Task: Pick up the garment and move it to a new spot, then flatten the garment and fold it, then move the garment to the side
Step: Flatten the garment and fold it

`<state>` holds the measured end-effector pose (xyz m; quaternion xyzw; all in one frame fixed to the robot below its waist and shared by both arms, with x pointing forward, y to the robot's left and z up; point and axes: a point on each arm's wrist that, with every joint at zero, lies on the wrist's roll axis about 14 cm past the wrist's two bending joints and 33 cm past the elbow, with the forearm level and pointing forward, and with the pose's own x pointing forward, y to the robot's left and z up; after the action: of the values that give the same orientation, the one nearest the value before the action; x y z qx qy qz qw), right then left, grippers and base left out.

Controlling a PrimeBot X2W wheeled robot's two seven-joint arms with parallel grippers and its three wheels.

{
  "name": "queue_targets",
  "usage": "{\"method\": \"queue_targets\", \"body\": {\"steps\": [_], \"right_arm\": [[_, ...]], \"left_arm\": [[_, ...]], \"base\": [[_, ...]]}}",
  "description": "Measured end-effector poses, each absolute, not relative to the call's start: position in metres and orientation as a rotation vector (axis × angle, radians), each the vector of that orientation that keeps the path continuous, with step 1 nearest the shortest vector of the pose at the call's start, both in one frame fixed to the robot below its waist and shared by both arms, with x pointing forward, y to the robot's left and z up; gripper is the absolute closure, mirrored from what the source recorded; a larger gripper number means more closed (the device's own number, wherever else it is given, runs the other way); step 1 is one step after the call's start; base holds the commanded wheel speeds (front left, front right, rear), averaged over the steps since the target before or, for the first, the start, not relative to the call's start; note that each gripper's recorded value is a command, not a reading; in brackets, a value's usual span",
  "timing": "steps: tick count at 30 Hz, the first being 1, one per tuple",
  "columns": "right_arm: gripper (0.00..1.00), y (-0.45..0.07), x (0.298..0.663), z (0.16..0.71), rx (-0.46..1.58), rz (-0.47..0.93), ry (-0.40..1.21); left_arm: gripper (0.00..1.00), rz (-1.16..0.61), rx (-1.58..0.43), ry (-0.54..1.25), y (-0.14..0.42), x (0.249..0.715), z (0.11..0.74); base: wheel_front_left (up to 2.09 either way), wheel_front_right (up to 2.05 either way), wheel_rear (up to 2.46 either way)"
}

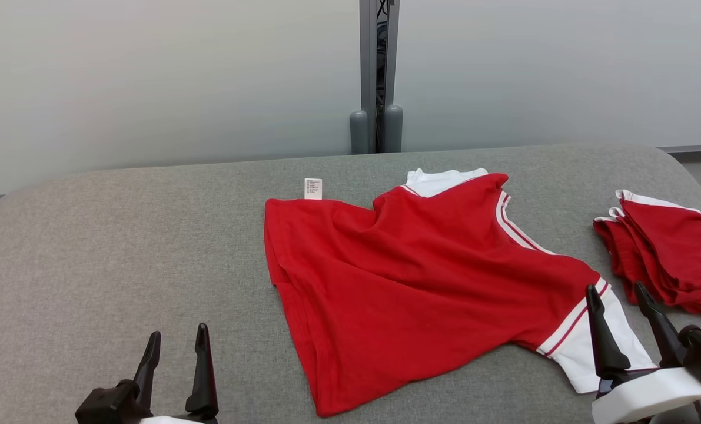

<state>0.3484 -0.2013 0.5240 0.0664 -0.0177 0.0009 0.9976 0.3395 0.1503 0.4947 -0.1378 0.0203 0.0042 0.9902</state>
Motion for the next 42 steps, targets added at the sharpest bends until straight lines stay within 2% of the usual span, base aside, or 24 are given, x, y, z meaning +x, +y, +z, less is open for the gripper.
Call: {"method": "queue_targets", "body": {"steps": [16, 33, 42], "right_arm": [[0.0, -0.203, 0.348, 0.522, 0.146, -0.003, -0.03], [0.0, -0.215, 0.344, 0.515, 0.149, -0.045, -0.011], [0.0, -0.222, 0.341, 0.509, 0.146, -0.07, 0.007]], "left_arm": [[0.0, -0.031, -0.292, 0.102, 0.134, 0.337, 0.484], [0.0, -0.235, -0.424, 0.542, 0.057, 0.298, 0.406], [0.0, -0.323, -0.445, 0.631, 0.03, 0.29, 0.392]], "base": [[0.0, 0.0, 0.0], [0.0, 0.0, 0.0], [0.0, 0.0, 0.0]]}}
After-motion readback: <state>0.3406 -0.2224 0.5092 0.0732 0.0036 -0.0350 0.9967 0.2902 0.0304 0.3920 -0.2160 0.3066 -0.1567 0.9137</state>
